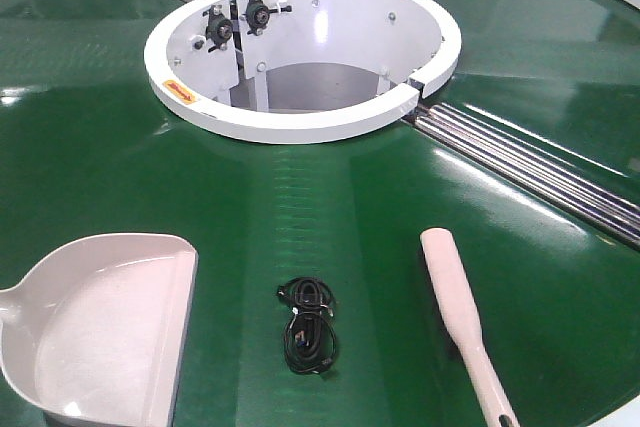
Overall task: Clean and inspect green conveyor with broom and dustpan
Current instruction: 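Lower the right gripper onto the pink brush handle and close it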
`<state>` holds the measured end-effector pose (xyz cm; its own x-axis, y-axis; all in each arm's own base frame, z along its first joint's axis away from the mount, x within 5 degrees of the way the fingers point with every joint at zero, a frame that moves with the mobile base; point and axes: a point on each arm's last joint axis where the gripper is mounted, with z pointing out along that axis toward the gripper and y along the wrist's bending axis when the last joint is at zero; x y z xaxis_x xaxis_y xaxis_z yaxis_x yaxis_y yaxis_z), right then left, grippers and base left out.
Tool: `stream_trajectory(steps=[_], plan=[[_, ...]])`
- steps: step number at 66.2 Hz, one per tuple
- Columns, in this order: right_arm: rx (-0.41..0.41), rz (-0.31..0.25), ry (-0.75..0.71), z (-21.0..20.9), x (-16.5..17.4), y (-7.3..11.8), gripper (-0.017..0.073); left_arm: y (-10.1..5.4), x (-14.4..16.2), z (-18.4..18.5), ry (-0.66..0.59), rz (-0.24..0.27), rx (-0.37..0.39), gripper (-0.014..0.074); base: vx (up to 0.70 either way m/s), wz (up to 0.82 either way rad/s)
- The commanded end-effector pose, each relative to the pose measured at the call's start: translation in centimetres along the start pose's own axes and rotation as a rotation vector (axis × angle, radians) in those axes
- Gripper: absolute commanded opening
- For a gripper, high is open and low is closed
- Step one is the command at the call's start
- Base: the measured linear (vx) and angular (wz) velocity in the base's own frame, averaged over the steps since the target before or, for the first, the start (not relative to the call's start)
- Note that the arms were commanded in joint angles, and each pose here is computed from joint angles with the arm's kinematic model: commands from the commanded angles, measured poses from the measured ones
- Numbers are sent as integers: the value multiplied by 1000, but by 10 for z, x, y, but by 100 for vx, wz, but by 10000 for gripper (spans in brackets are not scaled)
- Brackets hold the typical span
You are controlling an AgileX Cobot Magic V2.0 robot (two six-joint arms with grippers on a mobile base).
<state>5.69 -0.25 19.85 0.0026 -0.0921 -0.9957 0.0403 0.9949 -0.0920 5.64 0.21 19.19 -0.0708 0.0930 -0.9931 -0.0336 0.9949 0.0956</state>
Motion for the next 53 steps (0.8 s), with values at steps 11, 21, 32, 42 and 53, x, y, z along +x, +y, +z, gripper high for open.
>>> stream_trajectory(steps=[11, 21, 32, 42, 53], plan=[[4, -9, -69, 0, -3, 0, -10, 0, 1, 0, -61, -12, -11, -22, 0, 0], [4, -9, -69, 0, -3, 0, -10, 1, -1, 0, -81, -12, -13, -22, 0, 0], [4, -9, -85, -1, -4, 0, -10, 1, -6, -1, -130, -14, -19, -22, 0, 0], [3, 111, -280, -4, -22, -1, -9, 3, -15, -2, -232, -123, -30, -22, 0, 0], [6, 95, -443, -12, -51, -3, -5, 12, -42, -12, -458, -250, -74, -22, 0, 0]])
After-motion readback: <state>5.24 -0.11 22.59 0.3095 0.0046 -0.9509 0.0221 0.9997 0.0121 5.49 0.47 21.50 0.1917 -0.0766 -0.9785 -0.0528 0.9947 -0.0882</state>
